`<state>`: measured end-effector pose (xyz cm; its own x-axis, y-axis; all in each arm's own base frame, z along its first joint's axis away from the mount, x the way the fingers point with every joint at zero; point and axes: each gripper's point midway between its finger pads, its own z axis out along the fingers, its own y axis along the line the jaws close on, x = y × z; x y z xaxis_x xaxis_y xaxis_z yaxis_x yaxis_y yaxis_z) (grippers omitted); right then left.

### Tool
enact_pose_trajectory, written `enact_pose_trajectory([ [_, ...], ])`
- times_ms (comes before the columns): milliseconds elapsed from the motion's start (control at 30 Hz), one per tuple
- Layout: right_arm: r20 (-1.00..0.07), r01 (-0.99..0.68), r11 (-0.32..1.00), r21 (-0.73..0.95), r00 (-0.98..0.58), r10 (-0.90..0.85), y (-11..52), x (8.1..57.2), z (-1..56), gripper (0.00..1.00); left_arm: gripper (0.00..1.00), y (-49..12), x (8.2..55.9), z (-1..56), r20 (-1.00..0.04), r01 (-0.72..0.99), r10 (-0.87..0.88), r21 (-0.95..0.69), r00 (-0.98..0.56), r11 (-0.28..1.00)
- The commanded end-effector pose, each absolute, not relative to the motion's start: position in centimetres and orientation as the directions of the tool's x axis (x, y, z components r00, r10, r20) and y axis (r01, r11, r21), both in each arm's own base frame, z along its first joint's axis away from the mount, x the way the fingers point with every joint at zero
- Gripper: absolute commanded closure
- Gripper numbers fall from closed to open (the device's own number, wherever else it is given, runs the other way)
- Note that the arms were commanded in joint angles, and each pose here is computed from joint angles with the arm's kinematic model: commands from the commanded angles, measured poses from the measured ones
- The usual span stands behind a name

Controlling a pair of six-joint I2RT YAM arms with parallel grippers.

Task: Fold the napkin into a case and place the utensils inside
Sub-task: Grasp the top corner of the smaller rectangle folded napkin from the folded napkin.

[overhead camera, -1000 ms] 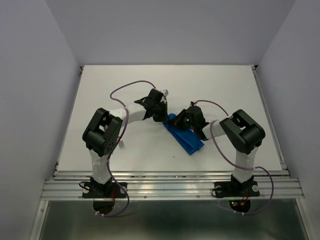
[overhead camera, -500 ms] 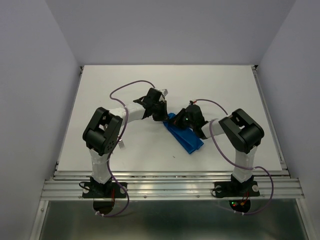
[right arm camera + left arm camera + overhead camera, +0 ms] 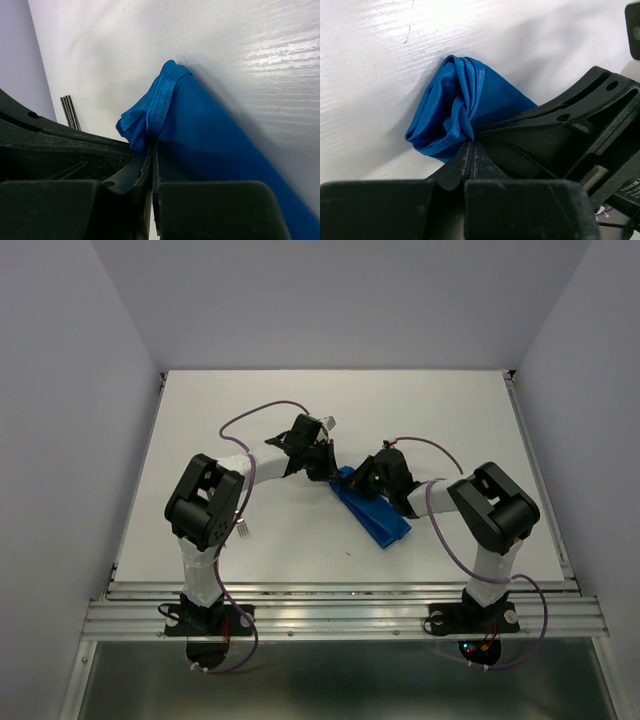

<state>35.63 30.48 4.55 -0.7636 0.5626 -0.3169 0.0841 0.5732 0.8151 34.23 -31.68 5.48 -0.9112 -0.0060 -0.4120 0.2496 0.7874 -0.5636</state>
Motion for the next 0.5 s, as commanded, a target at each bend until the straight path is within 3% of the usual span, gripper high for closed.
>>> enact_pose_trajectory([
  [0, -0.371, -0.030, 0.503, 0.864, -0.713, 0.595, 31.4, 36.6, 9.9, 0.94, 1.00, -32.7, 34.3, 6.2, -0.409, 0.267, 0.004, -0.589, -0.912, 0.762],
  [233, -0.379, 0.002, 0.532, 0.847, -0.699, 0.606, 30.5, 36.5, 9.4, 0.94, 1.00, -32.5, 34.4, 6.1, -0.410, 0.267, 0.004, -0.587, -0.912, 0.764],
  [467, -0.457, 0.014, 0.620, 0.784, -0.662, 0.594, 28.6, 36.5, 9.4, 0.94, 1.00, -32.5, 34.5, 5.9, -0.407, 0.267, 0.007, -0.587, -0.914, 0.765],
])
